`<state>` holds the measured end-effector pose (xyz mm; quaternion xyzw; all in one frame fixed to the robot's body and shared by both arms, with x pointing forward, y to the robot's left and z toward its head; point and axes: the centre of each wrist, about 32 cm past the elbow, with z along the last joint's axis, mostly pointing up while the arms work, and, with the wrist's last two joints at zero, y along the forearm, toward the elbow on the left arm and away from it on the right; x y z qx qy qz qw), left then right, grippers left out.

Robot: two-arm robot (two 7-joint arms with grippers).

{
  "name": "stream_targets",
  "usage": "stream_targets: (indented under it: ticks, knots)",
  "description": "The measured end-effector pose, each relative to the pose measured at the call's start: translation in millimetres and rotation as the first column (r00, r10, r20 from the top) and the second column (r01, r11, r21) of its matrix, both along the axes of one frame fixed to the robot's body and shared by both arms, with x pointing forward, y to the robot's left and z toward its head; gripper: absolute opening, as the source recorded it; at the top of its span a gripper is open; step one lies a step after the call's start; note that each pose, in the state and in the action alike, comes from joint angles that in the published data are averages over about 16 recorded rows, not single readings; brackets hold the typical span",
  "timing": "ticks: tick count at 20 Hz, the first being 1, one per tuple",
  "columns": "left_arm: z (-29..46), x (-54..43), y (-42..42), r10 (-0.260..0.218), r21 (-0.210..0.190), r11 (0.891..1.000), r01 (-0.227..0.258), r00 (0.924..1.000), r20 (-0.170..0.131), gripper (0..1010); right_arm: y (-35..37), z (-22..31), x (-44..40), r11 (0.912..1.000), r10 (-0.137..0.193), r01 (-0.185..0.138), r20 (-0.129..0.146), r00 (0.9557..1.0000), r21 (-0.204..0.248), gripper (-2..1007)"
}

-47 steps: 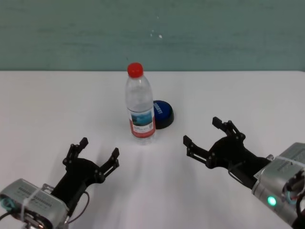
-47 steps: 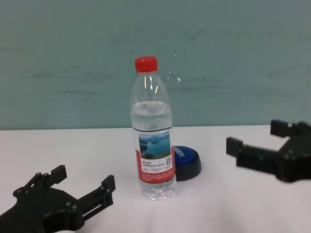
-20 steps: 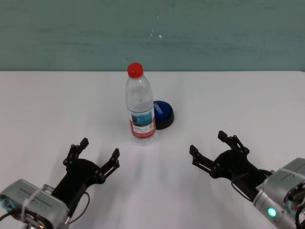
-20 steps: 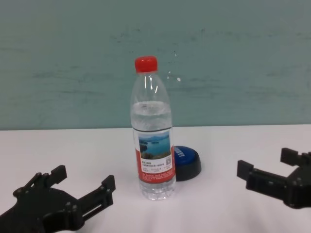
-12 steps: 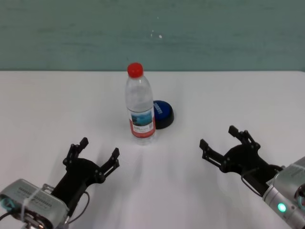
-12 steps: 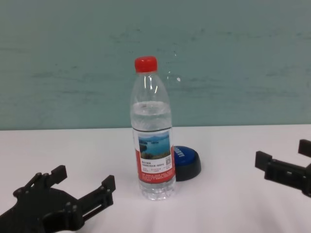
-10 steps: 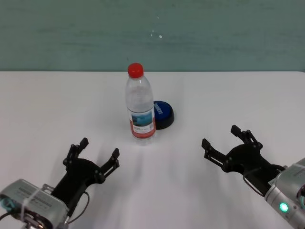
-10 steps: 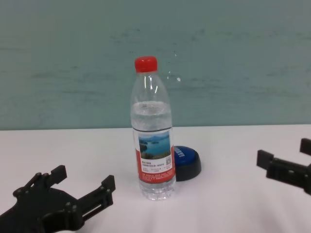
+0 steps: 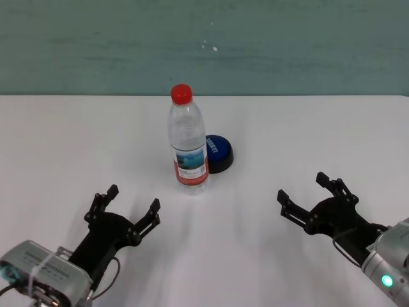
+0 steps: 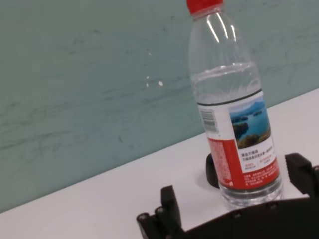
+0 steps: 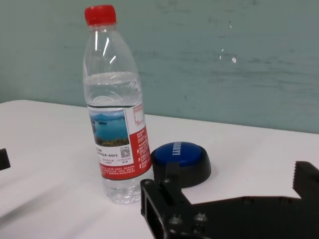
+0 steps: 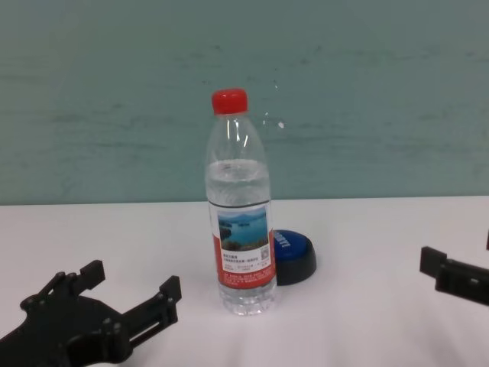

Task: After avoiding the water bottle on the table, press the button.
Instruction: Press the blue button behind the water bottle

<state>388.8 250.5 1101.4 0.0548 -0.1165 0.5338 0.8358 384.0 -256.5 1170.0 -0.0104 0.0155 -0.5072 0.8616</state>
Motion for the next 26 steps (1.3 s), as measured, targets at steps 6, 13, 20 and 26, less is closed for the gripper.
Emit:
stream_targets:
  ticks: [6, 13, 20, 26]
  knots:
    - [0.0, 0.0, 0.0, 0.0, 0.0, 1.0, 0.0, 1.0, 0.0, 1000, -0.4, -1.3, -1.2, 1.0, -0.003, 0.003, -0.005, 1.0, -0.006, 1004]
    - [0.0, 0.0, 0.0, 0.0, 0.0, 1.0, 0.0, 1.0, 0.0, 1000, 0.2, -1.6, -1.8, 0.9999, -0.004, 0.004, -0.004, 1.0, -0.011, 1004]
    - [0.0, 0.0, 0.0, 0.0, 0.0, 1.0, 0.0, 1.0, 0.0, 1000, -1.0, -0.5, 1.3, 1.0, 0.003, -0.003, -0.002, 1.0, -0.005, 1004]
    - [0.0, 0.0, 0.0, 0.0, 0.0, 1.0, 0.0, 1.0, 0.0, 1000, -5.4, 3.0, 10.4, 1.0, 0.007, -0.007, 0.006, 1.0, 0.002, 1004]
